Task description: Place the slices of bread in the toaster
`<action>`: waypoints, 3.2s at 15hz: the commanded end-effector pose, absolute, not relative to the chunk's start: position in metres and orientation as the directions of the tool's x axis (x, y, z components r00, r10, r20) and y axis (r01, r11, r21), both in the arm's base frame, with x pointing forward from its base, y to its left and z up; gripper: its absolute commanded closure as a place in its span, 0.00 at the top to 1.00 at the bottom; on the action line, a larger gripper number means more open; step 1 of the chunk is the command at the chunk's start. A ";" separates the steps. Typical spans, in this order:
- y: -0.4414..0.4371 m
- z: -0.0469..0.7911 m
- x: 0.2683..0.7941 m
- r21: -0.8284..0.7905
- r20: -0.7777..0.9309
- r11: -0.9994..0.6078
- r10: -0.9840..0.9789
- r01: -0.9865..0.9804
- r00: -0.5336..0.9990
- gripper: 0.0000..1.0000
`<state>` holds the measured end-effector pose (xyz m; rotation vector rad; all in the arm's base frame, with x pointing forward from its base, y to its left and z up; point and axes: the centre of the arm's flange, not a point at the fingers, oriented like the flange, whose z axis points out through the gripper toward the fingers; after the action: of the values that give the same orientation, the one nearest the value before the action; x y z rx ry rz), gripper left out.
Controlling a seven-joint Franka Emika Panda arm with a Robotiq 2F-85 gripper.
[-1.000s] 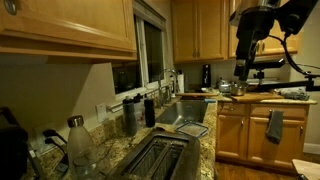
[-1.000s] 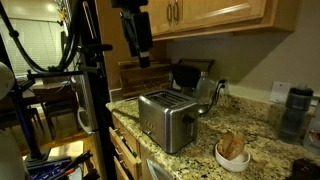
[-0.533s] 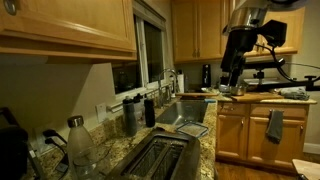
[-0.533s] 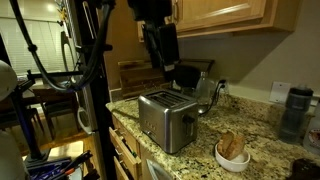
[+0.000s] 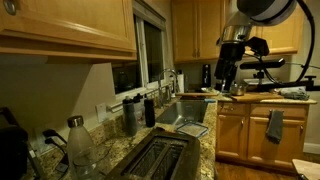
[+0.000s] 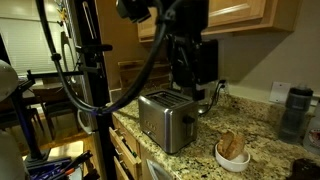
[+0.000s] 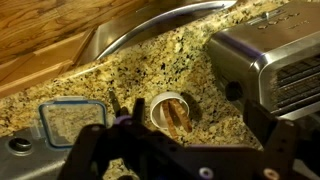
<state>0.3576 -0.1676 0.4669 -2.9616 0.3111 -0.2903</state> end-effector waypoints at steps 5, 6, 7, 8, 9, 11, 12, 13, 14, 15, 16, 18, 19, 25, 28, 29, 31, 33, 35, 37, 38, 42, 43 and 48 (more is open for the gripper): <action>-0.236 0.460 0.425 -0.133 0.156 -0.975 -0.197 -0.177 0.968 1.00; -0.241 0.455 0.435 -0.129 0.150 -0.976 -0.194 -0.175 0.970 1.00; -0.244 0.453 0.443 -0.125 0.145 -0.977 -0.192 -0.175 0.971 1.00; -0.247 0.447 0.452 -0.126 0.139 -0.977 -0.187 -0.170 0.972 1.00; -0.248 0.444 0.458 -0.126 0.133 -0.977 -0.185 -0.169 0.974 1.00; -0.250 0.435 0.471 -0.127 0.119 -0.978 -0.180 -0.165 0.976 1.00; -0.251 0.429 0.476 -0.127 0.113 -0.979 -0.174 -0.159 0.978 1.00; -0.251 0.425 0.481 -0.127 0.107 -0.980 -0.169 -0.155 0.980 1.00; -0.251 0.421 0.485 -0.126 0.100 -0.980 -0.164 -0.151 0.981 1.00; -0.251 0.417 0.489 -0.125 0.094 -0.981 -0.158 -0.146 0.983 1.00; -0.251 0.414 0.493 -0.127 0.089 -0.982 -0.152 -0.140 0.984 1.00; -0.252 0.410 0.501 -0.133 0.087 -0.983 -0.141 -0.129 0.986 1.00; -0.253 0.408 0.506 -0.140 0.088 -0.982 -0.137 -0.124 0.987 1.00; -0.260 0.397 0.531 -0.200 0.108 -0.972 -0.150 -0.126 0.983 1.00; -0.260 0.387 0.542 -0.229 0.110 -0.964 -0.164 -0.136 0.980 1.00; -0.259 0.384 0.544 -0.237 0.109 -0.962 -0.164 -0.134 0.980 1.00; -0.254 0.375 0.550 -0.252 0.102 -0.958 -0.165 -0.135 0.981 1.00; -0.248 0.367 0.555 -0.267 0.088 -0.955 -0.160 -0.131 0.983 1.00; -0.242 0.366 0.552 -0.241 0.081 -0.961 -0.162 -0.138 0.983 1.00; -0.239 0.362 0.556 -0.242 0.077 -0.961 -0.154 -0.131 0.985 1.00; -0.238 0.361 0.556 -0.242 0.076 -0.961 -0.153 -0.131 0.985 1.00; -0.234 0.359 0.555 -0.232 0.079 -0.963 -0.156 -0.134 0.985 1.00; -0.229 0.357 0.555 -0.237 0.079 -0.963 -0.151 -0.128 0.985 1.00; -0.206 0.349 0.560 -0.245 0.079 -0.962 -0.141 -0.118 0.987 1.00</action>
<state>0.5634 -0.2162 0.3549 -2.8851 0.1645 -0.1200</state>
